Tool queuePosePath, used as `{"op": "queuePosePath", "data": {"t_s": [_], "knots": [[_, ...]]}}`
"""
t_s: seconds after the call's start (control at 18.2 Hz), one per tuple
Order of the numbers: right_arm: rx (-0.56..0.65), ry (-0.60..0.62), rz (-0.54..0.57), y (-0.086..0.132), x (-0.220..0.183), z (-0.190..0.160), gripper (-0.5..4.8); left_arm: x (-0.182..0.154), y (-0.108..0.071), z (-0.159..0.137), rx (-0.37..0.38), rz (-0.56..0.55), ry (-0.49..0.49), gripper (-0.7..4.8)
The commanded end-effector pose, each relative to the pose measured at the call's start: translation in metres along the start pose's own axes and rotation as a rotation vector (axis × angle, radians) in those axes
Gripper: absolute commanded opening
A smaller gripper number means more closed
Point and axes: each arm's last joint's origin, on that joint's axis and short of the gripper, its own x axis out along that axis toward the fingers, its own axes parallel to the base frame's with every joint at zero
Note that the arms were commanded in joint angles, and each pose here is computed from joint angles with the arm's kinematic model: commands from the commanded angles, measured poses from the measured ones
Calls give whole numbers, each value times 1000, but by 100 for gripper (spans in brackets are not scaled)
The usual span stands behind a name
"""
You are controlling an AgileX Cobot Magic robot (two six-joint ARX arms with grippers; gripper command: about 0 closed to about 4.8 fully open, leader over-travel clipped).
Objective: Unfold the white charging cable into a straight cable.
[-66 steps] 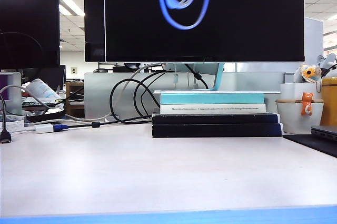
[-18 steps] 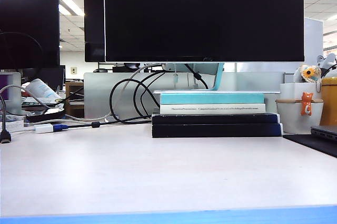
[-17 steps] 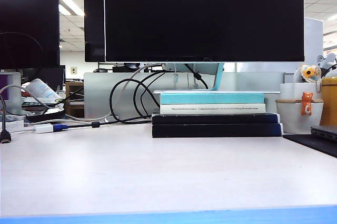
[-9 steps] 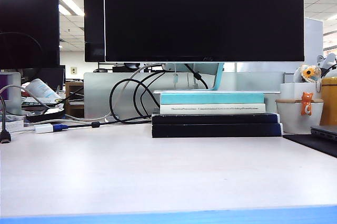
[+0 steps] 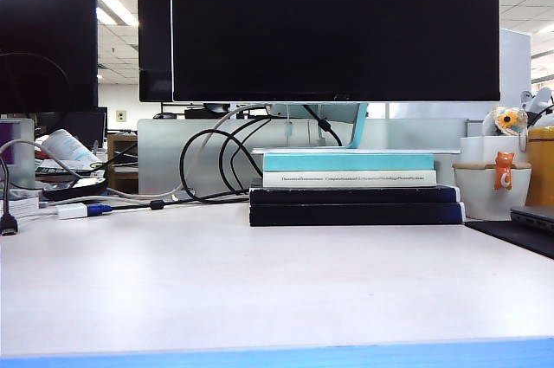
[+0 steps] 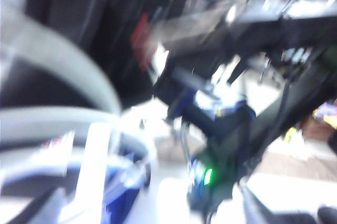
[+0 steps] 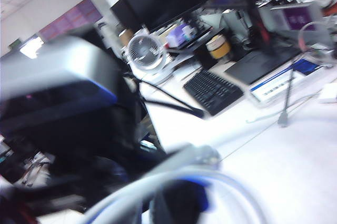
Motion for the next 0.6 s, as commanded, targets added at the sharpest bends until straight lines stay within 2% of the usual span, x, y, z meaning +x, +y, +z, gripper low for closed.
{"op": "queuePosePath", "data": {"t_s": [0.05,0.16,0.22,0.33,0.6], "knots": [[-23,-3,14,3,-1,3,-7,-4,0,-11,7,67,96,479],[-27,-3,14,3,-1,3,-7,-19,-2,-7,26,223,116,479],[-28,-3,14,3,-1,3,-7,-30,-7,-1,63,281,98,479],[-29,4,22,3,-1,2,-7,-41,-11,6,86,343,71,479],[-30,6,25,3,-1,2,-7,-45,-12,5,91,355,88,479]]}}
